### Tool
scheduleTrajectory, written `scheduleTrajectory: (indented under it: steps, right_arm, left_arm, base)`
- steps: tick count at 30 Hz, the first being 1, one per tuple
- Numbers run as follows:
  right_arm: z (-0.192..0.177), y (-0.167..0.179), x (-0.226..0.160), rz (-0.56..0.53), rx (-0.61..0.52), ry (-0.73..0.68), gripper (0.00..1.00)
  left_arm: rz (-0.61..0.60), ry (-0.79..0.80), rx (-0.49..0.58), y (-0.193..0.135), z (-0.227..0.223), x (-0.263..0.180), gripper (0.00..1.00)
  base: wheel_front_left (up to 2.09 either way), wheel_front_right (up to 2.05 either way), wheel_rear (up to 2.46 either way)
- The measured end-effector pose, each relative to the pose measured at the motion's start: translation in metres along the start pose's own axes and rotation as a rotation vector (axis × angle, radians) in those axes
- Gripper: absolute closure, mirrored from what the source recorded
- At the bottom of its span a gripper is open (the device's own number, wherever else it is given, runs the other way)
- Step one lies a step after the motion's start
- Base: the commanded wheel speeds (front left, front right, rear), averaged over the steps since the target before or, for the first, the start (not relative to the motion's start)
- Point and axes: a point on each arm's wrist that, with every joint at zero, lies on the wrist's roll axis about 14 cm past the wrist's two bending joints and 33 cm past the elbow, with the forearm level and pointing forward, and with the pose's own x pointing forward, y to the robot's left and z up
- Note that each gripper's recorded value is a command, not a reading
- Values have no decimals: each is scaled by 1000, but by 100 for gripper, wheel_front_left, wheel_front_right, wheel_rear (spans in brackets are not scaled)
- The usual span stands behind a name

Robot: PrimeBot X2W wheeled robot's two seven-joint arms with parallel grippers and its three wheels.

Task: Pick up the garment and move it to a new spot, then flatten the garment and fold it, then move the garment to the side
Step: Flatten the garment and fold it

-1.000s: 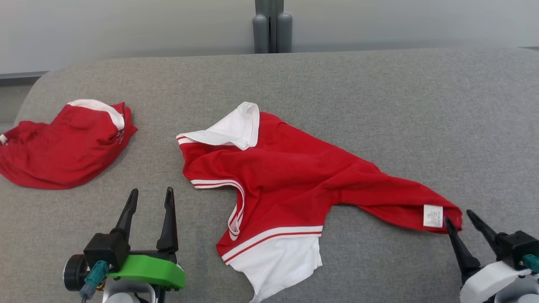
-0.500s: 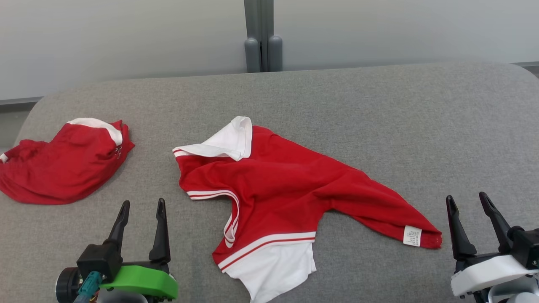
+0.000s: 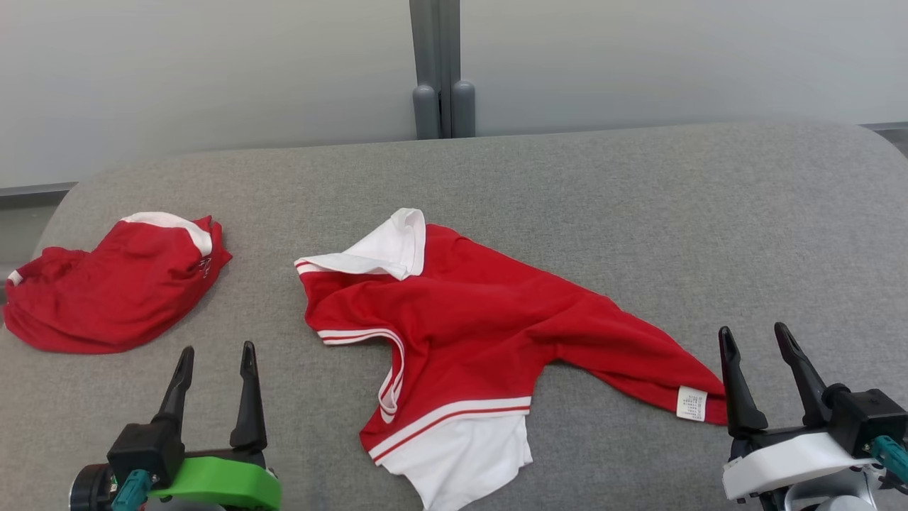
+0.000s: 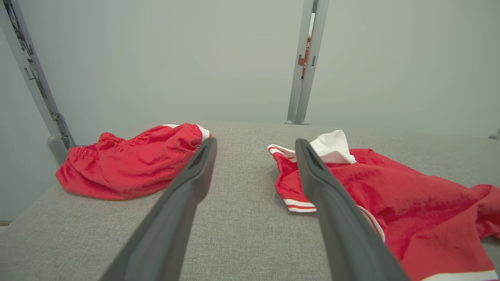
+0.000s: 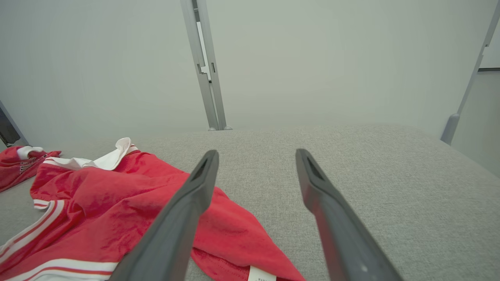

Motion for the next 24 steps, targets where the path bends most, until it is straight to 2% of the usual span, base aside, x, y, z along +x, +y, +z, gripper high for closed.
scheduleTrajectory:
  steps: [24]
  right_arm:
    - [-9, 8, 2, 23, 0, 28, 0]
  left_arm:
    - [46, 0, 11, 17, 1, -7, 0]
  base:
    - [0, 0, 0]
